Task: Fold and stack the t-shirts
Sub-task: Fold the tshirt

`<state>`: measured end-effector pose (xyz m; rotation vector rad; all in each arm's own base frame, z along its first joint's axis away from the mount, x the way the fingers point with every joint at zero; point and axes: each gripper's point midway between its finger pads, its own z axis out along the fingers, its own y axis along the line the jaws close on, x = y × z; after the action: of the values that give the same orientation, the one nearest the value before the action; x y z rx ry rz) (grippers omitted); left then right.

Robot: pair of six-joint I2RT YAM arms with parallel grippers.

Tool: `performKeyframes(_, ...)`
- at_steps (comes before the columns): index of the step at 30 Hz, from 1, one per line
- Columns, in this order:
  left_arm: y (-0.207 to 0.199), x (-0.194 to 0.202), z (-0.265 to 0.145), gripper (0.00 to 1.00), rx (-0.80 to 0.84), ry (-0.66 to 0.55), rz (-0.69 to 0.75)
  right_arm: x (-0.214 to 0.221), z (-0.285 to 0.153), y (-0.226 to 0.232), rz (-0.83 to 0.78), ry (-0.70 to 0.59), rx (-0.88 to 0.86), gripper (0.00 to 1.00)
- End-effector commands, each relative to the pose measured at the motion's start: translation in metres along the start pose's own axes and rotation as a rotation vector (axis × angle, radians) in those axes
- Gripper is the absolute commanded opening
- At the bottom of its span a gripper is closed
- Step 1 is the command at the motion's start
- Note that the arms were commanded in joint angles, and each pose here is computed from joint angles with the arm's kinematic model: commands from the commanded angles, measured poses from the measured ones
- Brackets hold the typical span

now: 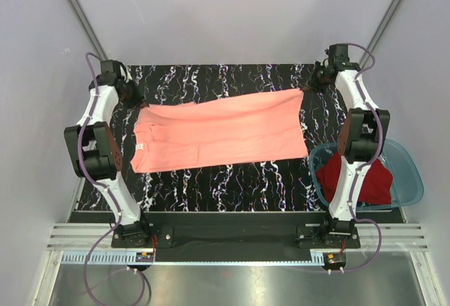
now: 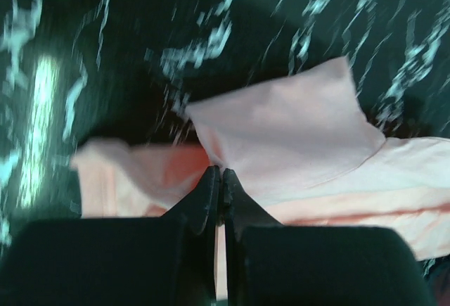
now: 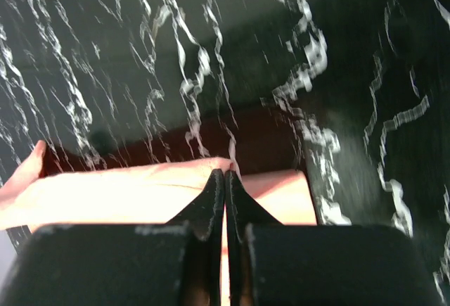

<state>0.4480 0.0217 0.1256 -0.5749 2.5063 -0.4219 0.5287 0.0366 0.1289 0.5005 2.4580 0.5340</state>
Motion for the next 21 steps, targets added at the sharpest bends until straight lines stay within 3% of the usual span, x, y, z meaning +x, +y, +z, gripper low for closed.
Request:
performKeyframes(1, -0.022, -0.043, 0.018, 0.00, 0.109, -0.103, 0.013, -0.035, 0.014, 0.015, -0.012, -0.087, -0.065, 0.00)
performKeyframes(10, -0.028, -0.067, 0.063, 0.00, 0.172, -0.110, 0.011, -0.059, 0.052, 0.025, -0.001, -0.108, -0.143, 0.00)
performKeyframes(15, -0.030, -0.072, 0.051, 0.00, 0.160, -0.117, 0.029, -0.047, 0.052, 0.017, -0.004, -0.048, -0.105, 0.00)
performKeyframes(21, -0.019, -0.038, 0.026, 0.00, 0.095, -0.077, 0.024, -0.018, 0.025, 0.005, 0.006, 0.022, -0.026, 0.00)
